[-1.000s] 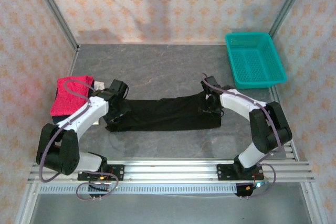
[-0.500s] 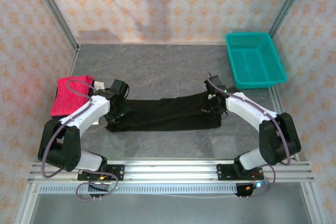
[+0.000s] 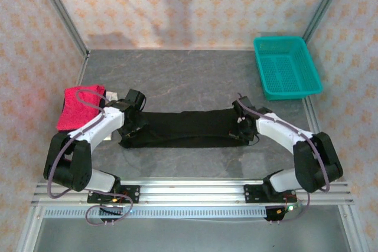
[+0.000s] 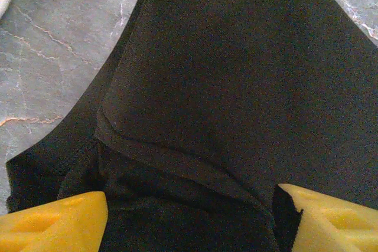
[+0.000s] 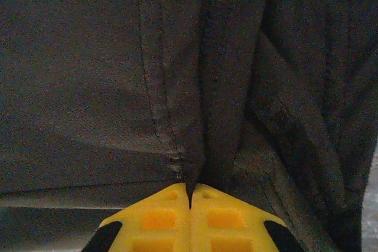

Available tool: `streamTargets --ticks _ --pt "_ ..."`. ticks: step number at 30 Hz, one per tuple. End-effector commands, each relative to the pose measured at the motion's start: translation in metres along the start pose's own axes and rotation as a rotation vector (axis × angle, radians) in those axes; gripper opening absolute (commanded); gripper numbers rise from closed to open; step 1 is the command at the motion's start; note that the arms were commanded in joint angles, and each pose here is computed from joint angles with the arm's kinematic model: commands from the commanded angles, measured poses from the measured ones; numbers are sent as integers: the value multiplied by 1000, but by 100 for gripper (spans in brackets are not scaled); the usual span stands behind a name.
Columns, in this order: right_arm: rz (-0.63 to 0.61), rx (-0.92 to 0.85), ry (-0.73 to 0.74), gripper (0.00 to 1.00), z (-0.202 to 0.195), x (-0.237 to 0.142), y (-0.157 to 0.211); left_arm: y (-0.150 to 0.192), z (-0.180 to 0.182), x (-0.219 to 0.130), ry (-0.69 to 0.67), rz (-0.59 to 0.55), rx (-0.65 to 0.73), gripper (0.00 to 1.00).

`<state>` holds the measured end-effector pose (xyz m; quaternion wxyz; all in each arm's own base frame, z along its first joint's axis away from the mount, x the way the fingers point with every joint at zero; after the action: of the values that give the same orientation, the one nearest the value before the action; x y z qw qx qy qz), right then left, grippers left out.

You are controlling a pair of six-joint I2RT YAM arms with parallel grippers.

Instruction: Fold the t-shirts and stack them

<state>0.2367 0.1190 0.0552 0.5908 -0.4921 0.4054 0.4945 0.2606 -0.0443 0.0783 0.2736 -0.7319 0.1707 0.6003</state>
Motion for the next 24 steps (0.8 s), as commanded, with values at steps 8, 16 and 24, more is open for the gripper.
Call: streamTargets --ticks 8,16,24 --pt "-151 -95 -41 60 15 -30 -30 -11 3 -24 -8 -86 28 82" --pt "-250 -145 -111 67 43 -41 -70 -7 -6 -62 -59 -222 120 86" --pt "-219 -132 -142 67 55 -24 -77 24 -3 -24 -18 -121 34 40"
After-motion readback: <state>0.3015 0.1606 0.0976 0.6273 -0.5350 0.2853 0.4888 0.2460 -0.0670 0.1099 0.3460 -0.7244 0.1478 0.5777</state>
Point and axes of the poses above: each hand's point on the last joint's axis, 136 mm out from that joint toward the fingers, its own x axis out along the fingers, its own z axis along the line the jaws close on, y = z × x, the point moved 2 cm from there along -x, back along the fingers, and after that the axes turned 13 degrees about -x, right-handed, at the moved point
